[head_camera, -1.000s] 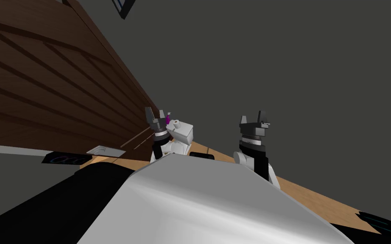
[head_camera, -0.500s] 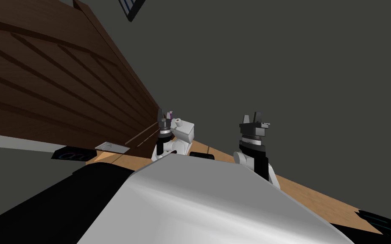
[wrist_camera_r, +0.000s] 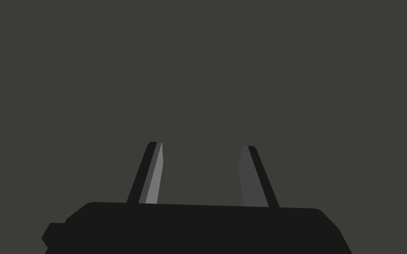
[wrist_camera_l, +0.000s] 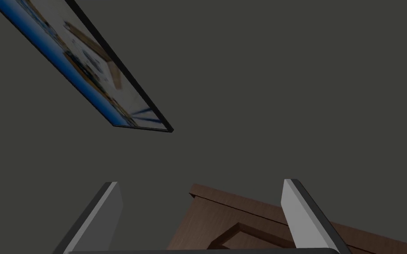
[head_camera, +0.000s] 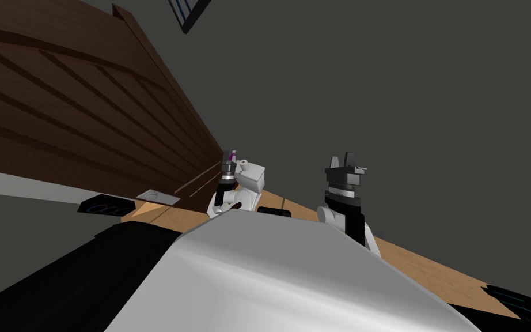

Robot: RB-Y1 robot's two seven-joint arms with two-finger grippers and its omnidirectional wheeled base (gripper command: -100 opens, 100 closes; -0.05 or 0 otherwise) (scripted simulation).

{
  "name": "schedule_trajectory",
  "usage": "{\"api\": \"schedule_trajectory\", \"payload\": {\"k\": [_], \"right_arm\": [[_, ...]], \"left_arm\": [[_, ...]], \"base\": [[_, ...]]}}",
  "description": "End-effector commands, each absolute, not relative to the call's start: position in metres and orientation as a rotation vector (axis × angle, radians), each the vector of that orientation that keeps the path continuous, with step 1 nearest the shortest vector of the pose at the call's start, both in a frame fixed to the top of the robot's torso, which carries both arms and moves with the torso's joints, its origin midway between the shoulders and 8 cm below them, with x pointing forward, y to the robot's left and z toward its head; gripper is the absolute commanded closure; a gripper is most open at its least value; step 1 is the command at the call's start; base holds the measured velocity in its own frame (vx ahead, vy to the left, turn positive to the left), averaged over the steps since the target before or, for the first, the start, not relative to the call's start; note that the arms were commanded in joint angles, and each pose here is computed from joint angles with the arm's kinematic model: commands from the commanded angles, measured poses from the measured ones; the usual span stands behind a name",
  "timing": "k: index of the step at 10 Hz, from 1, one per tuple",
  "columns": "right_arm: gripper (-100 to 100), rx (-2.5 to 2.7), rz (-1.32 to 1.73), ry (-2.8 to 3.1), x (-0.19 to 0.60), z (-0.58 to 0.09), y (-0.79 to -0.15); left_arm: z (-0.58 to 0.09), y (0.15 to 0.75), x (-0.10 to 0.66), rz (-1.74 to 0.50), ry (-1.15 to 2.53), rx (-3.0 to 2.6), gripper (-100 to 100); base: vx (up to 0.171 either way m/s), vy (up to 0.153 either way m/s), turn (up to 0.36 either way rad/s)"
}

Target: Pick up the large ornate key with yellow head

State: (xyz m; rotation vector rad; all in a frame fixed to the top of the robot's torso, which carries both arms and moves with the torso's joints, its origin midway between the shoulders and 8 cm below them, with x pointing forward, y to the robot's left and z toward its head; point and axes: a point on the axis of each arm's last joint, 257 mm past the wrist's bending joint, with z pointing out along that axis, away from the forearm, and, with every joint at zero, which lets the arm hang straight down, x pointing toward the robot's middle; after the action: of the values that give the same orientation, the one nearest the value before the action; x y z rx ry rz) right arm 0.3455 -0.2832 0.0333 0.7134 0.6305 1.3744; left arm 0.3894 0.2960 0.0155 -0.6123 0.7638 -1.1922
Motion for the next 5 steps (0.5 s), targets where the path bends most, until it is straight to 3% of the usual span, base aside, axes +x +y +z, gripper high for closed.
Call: {"api": "schedule_trajectory", "payload": {"k": [1, 5], "right_arm": [[0, 0.713, 1.374, 0.630, 0.346, 0.033, -0.283], [0, 0.713, 1.374, 0.630, 0.346, 0.033, -0.283]], "left_arm": [[-0.004, 0.300, 0.409, -1.187, 0.821, -0.658, -100], [-0.034, 0.309, 0.430, -1.165, 0.897, -0.734, -100]], "base": [[-0.060, 0.031, 0.029], [-0.051, 0.016, 0.011]]}}
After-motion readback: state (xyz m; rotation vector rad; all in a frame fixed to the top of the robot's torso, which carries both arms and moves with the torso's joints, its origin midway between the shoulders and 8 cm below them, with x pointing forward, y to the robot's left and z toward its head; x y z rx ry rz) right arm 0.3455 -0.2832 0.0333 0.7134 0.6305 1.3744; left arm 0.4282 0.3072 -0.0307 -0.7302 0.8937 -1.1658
